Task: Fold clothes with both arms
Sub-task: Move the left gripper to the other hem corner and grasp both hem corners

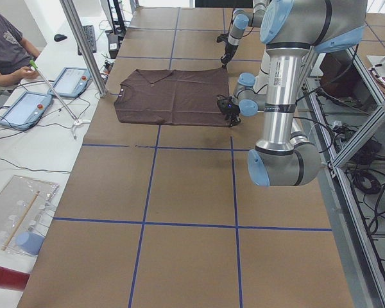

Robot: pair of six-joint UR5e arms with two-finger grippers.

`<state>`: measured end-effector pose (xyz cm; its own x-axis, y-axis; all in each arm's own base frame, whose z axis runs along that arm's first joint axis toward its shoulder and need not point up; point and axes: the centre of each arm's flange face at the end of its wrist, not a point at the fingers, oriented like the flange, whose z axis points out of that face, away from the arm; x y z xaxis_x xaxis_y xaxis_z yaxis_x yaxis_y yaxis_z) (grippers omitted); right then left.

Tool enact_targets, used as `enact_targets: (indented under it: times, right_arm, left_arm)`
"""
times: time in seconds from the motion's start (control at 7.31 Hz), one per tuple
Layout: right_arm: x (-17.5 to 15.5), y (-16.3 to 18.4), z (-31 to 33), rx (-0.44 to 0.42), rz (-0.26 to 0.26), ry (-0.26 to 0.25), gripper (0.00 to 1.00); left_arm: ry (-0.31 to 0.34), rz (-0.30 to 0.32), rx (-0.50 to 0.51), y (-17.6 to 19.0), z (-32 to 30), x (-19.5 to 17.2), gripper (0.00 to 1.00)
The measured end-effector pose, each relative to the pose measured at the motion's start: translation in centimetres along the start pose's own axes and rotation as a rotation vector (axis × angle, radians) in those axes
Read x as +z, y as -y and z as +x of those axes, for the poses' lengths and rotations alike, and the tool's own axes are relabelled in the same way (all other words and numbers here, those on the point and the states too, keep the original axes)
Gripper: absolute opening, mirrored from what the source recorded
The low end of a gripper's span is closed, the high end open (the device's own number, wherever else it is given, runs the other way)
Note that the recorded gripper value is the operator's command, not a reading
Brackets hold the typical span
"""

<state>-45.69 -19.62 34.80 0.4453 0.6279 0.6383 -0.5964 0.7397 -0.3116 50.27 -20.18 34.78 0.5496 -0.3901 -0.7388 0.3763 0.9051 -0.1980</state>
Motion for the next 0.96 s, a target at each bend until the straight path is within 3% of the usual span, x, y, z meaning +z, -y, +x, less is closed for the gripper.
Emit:
enact_targets:
  times: [0.14, 0.55, 0.96]
  right_arm:
    - [0.0, 0.0, 0.0, 0.0, 0.0, 0.0, 0.0]
    - [-0.1, 0.1, 0.0, 0.001, 0.001, 0.0, 0.0]
    - [-1.6, -0.5, 0.3, -0.008, -0.026, 0.013, 0.0]
  left_arm:
    - [0.004, 0.001, -0.001, 0.0, -0.1, 0.1, 0.0]
    - [0.027, 0.008, -0.003, 0.1, -0.2, -0.4, 0.0]
    - [0.006, -0.042, -0.002, -0.5, 1.0, -5.3, 0.0]
